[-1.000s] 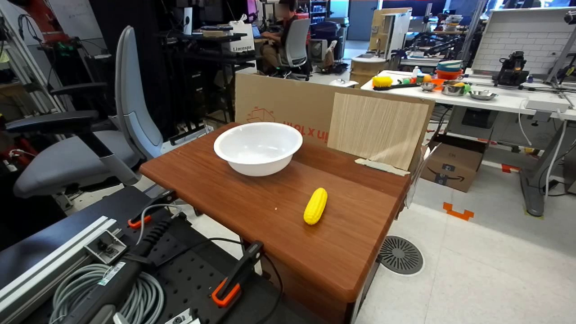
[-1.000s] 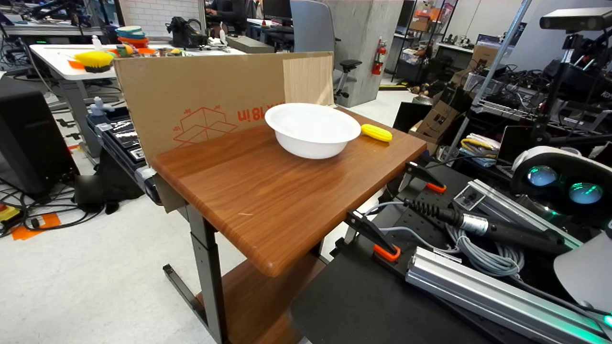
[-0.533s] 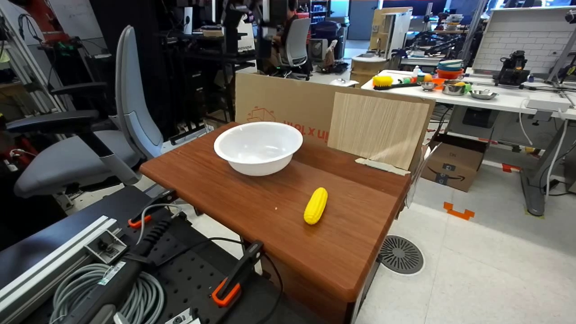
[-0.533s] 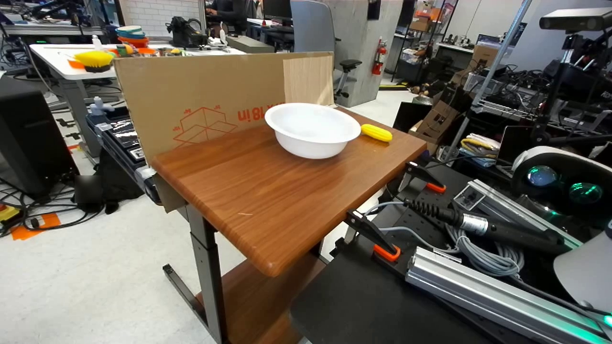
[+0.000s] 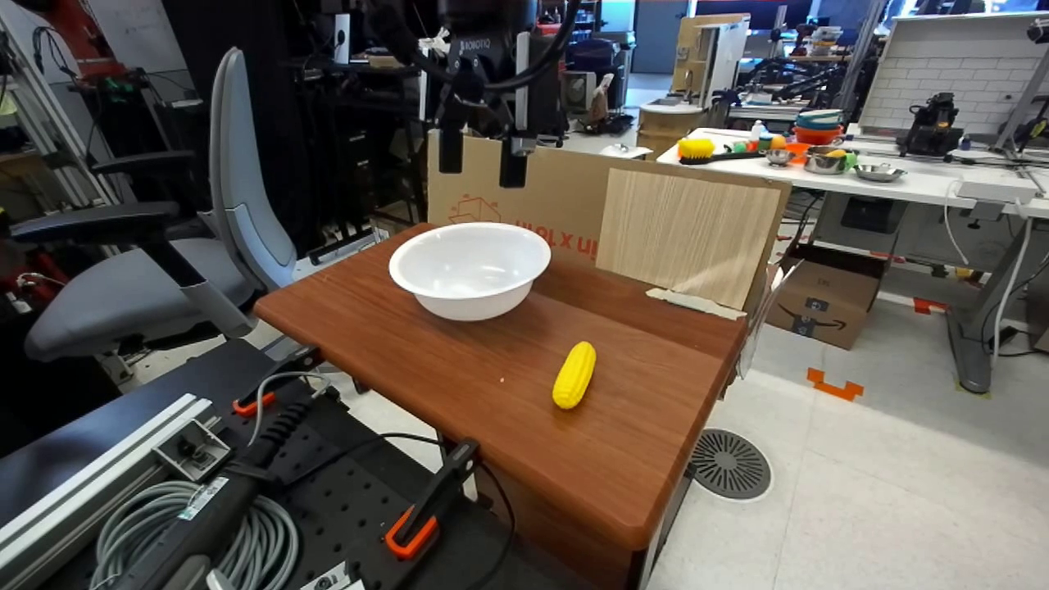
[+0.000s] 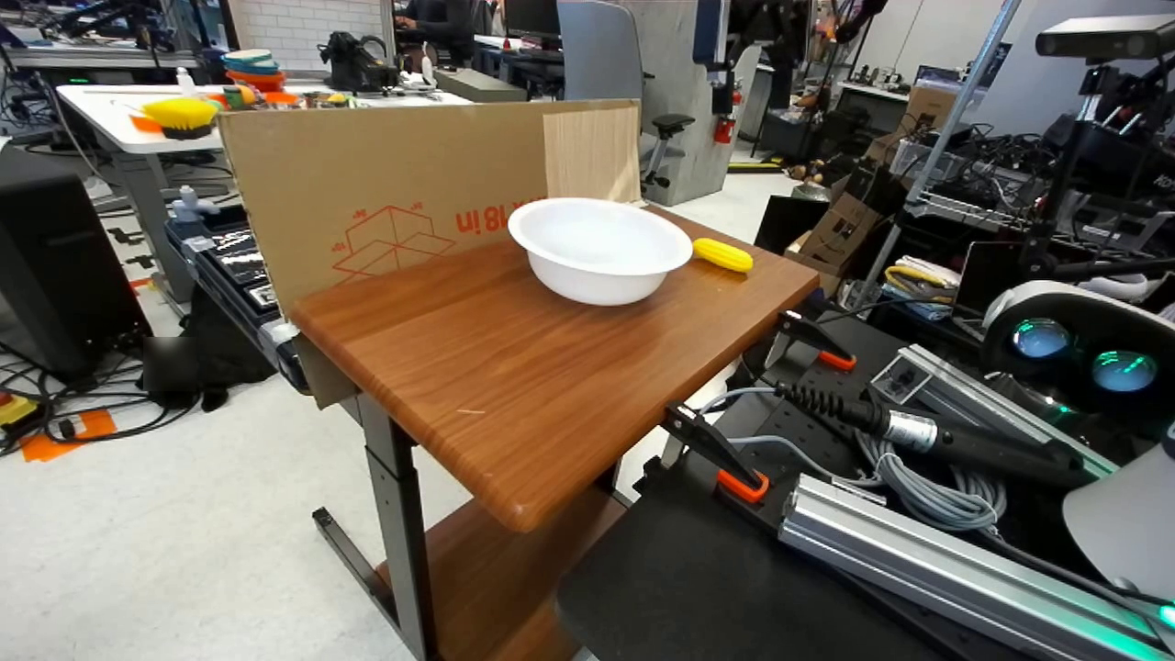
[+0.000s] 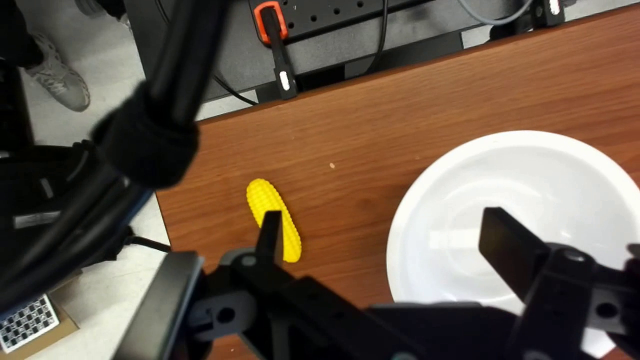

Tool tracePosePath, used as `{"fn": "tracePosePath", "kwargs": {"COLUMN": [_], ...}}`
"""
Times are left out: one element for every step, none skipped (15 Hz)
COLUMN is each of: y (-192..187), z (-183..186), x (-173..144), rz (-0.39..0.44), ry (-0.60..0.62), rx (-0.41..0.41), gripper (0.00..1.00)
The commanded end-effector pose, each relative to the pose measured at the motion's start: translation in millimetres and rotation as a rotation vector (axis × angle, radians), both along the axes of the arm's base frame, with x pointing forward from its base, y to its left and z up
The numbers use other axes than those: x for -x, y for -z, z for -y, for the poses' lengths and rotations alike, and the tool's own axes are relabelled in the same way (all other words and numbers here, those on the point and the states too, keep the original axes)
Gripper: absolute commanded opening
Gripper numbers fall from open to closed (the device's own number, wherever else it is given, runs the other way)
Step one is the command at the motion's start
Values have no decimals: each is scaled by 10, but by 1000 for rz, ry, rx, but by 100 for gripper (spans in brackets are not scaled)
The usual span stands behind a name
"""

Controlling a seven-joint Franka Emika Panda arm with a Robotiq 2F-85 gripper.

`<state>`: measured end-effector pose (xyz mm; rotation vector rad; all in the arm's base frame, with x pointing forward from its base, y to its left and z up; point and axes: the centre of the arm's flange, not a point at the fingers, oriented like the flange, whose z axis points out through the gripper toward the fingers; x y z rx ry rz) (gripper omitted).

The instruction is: Put the yellow object in the basin

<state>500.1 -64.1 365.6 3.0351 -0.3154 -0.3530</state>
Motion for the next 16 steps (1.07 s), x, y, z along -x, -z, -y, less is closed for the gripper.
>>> {"fn": "tracePosePath", "kwargs": {"y": [-61, -51, 24, 67, 172, 248, 374, 481, 608, 709, 801, 876, 953, 1022, 1108, 1181], "z": [-82, -82, -22, 14, 119, 177, 262, 328, 405, 476, 539, 598, 647, 687, 718, 740], "x": [16, -2, -20, -30, -16, 2, 41, 83, 118, 134, 125, 107, 77, 30, -31, -56], "rz": [99, 125, 151, 174, 186, 191, 186, 175, 174, 167, 170, 170, 179, 183, 191, 192], "ry": [-56, -95, -127, -143, -156, -170, -178, -186, -193, -199, -196, -190, -180, -166, -149, -142], "rx": [12, 25, 55, 77, 105, 122, 142, 158, 176, 186, 191, 187, 181, 171, 160, 153], "gripper": [100, 100, 100, 100, 100, 100, 100, 100, 100, 100, 100, 100, 100, 100, 100, 100]}}
